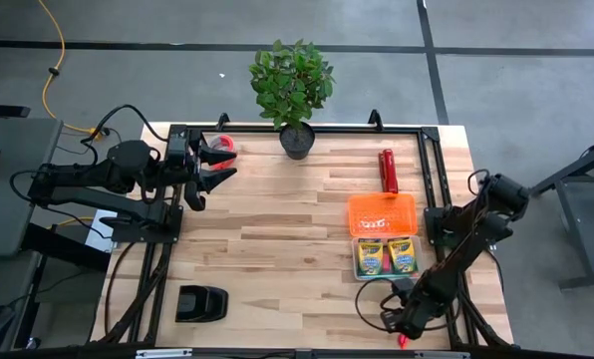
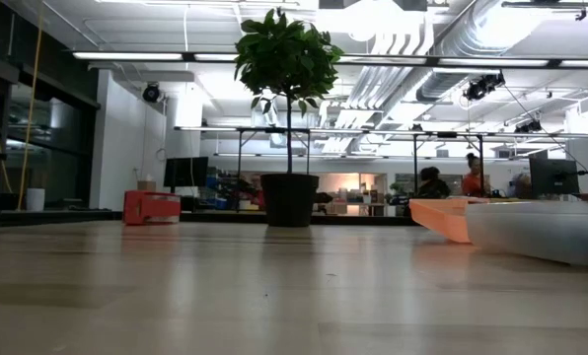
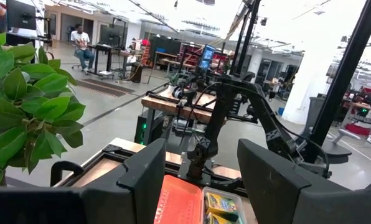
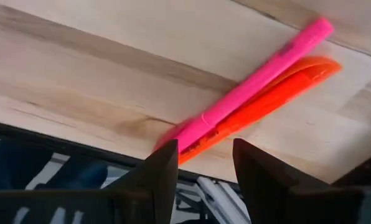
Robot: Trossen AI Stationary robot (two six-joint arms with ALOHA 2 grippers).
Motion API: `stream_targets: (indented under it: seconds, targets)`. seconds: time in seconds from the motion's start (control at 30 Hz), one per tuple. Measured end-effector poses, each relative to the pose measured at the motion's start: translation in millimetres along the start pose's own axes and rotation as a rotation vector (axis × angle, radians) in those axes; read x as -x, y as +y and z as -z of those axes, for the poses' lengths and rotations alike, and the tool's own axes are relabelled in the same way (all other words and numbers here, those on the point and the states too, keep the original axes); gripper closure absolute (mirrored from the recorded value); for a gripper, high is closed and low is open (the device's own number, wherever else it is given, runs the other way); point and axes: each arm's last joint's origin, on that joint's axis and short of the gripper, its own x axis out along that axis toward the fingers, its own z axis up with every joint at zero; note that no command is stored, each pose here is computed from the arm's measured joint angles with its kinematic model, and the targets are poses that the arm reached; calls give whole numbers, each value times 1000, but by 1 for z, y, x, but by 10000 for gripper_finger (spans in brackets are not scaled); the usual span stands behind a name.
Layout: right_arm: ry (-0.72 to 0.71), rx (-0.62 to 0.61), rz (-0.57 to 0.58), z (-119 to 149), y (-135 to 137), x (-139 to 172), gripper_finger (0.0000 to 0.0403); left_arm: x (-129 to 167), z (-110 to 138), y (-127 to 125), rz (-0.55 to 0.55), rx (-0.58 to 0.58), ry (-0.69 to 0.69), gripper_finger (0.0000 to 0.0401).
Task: Pack school essentials
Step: Put the pink pen into the orange supply box
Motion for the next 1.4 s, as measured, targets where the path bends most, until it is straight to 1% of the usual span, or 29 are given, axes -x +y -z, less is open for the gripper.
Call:
stream_targets:
  seconds: [0.2,0.43,0.77,1.13,1.27,1.4]
  targets:
    - [-22,-16,27,-3,0,-10,258,0,0,0,-1,2,0,213]
    - [-10,-24,37,-3,3,-17,258,0,0,0,-4,2,-1,213]
    - [-57,-50,23,-13,7,-16,258,0,0,1,-25,2,-5,213]
    - [-65,-63,23,-19,10,-15,259,0,0,1,-25,0,-5,213]
    - [-54,-63,45,-19,9,-15,275,0,0,1,-24,0,-5,213]
    - [-41,-67,71,-20,9,-20,316,0,0,1,-24,-1,-5,213]
